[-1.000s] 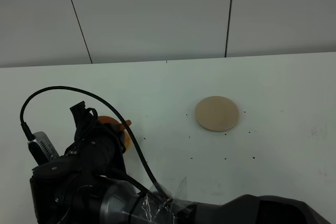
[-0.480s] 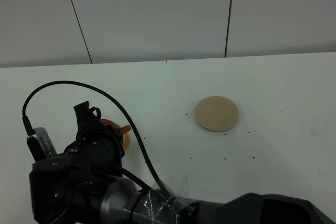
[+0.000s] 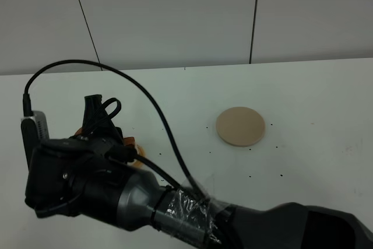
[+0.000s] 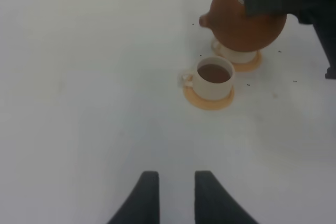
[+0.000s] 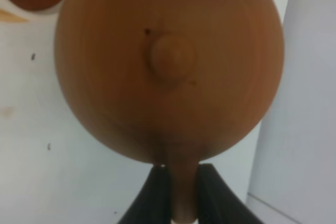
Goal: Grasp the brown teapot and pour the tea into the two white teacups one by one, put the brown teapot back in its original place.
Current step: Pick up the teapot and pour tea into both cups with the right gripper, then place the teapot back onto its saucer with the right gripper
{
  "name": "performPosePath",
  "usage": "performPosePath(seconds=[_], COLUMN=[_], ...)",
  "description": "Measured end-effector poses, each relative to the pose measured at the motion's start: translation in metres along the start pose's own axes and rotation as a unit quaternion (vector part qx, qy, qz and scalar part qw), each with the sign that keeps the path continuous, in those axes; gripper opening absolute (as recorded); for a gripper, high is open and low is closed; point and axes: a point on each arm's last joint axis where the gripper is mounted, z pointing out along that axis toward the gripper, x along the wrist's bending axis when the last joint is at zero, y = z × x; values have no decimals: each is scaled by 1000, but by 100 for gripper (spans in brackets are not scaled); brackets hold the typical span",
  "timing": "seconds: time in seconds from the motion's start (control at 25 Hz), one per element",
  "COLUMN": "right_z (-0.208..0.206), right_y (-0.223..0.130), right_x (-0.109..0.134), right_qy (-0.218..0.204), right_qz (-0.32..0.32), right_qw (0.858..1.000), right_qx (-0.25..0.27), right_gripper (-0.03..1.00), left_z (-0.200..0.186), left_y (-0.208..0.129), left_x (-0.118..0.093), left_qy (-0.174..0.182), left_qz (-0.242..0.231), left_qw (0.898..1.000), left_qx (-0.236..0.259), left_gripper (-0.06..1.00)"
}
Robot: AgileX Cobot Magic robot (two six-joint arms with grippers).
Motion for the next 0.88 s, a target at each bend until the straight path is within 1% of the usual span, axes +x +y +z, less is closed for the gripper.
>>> performPosePath(seconds=[0.08,0.16,0.24,0.4,0.56,0.72,0.88], right_z=[-3,-6,-6,-2,2,7,17], right_y=[-5,-10,-18,-28,-31,-33,-35], right_x=[-6,-13,-20,-27,-27,-23,-12], right_qy=[15,41,65,111,155,172,204], right_qz=[29,63,95,155,196,217,228], right_qw=[999,997,993,981,966,960,951], right_qx=[-9,-24,-34,-46,-59,-52,-39], right_gripper=[10,10,10,10,10,10,10], left_z=[0,0,0,0,0,0,0], left_y=[0,0,0,0,0,0,0], left_x=[0,0,0,0,0,0,0], left_qy=[0,0,0,0,0,0,0], left_qz=[0,0,0,0,-1,-1,-1], left_qw=[1000,1000,1000,1000,1000,1000,1000], left_qx=[0,0,0,0,0,0,0], left_gripper=[24,24,24,24,24,24,24])
